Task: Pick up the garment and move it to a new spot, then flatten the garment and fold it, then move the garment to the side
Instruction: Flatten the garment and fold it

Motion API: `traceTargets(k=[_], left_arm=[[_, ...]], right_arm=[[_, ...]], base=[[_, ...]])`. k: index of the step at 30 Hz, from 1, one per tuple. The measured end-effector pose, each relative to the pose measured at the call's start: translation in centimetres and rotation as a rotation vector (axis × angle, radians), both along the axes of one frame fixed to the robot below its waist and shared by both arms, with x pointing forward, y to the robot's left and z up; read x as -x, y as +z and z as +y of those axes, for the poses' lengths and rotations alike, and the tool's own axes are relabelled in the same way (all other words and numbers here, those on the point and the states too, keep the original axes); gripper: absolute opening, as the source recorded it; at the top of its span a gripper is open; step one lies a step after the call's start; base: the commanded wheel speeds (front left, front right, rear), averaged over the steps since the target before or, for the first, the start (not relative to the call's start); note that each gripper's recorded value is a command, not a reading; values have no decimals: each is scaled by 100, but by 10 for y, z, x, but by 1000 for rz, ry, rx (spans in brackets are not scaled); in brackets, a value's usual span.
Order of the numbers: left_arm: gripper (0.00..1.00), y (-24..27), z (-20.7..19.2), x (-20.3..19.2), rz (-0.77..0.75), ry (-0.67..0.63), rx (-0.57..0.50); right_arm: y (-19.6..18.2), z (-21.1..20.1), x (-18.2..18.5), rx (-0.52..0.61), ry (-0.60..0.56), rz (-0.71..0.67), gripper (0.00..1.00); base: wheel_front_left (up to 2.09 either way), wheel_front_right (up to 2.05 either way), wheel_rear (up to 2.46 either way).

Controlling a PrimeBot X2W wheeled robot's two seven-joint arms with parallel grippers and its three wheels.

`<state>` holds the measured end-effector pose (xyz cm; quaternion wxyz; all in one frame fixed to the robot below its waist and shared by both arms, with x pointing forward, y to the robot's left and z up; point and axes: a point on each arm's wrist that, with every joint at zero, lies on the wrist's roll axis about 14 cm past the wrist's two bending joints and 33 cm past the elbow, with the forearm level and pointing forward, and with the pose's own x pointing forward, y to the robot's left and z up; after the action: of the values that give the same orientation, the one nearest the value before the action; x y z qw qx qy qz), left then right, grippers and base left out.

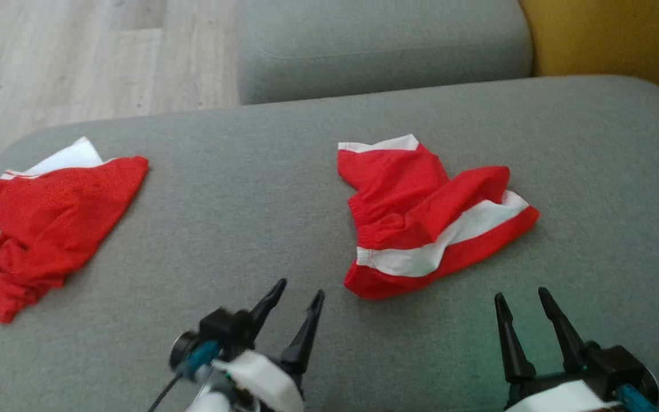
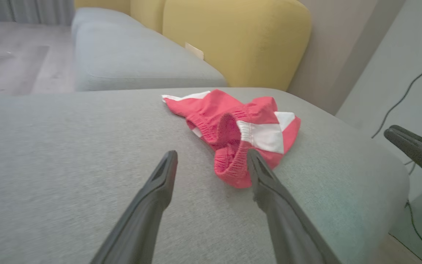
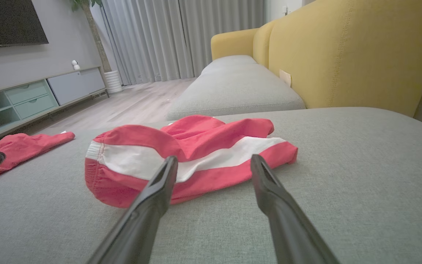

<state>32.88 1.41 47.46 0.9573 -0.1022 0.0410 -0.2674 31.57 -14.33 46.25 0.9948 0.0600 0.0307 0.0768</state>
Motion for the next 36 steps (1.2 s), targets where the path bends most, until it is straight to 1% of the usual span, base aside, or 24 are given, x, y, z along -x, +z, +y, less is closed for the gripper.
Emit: traceTargets(k=[2, 5, 8, 14, 18, 19, 20, 21, 22, 31, 36], left_arm=[[100, -7, -15, -6, 40, -56, 6], [100, -14, -36, -13, 83, -142, -16], [100, -16, -51, -20, 99, -197, -33], [100, -24, -65, -36, 120, -250, -68], [100, -31, -71, -38, 133, -273, -79], [98, -31, -71, -39, 138, -274, -77], [79, -31, -71, -39, 138, -274, -77], [46, -32, -72, -38, 139, -277, -74], [0, -32, -73, -38, 141, -280, -71], [0, -25, -72, -32, 138, -275, -30], [0, -16, -56, -31, 117, -249, -8]], right_arm=[[1, -3, -2, 1, -12, -3, 100], [-2, -8, -1, 8, -27, 8, 100], [-7, -12, 2, 7, -42, 24, 100], [-7, -17, -6, 12, -60, 27, 100], [-8, -20, -10, 14, -69, 31, 100], [-8, -21, -10, 14, -70, 31, 100], [-8, -21, -10, 14, -70, 31, 100], [-8, -21, -10, 14, -71, 32, 100], [-8, -21, -10, 14, -72, 32, 100], [-5, -18, -13, 14, -58, 20, 100], [-2, -10, -18, 20, -28, 8, 100]], base=[[0, 0, 0], [0, 0, 0], [0, 0, 0], [0, 0, 0], [0, 0, 0], [0, 0, 0], [0, 0, 0], [0, 0, 0], [0, 0, 0], [0, 0, 0], [0, 0, 0]])
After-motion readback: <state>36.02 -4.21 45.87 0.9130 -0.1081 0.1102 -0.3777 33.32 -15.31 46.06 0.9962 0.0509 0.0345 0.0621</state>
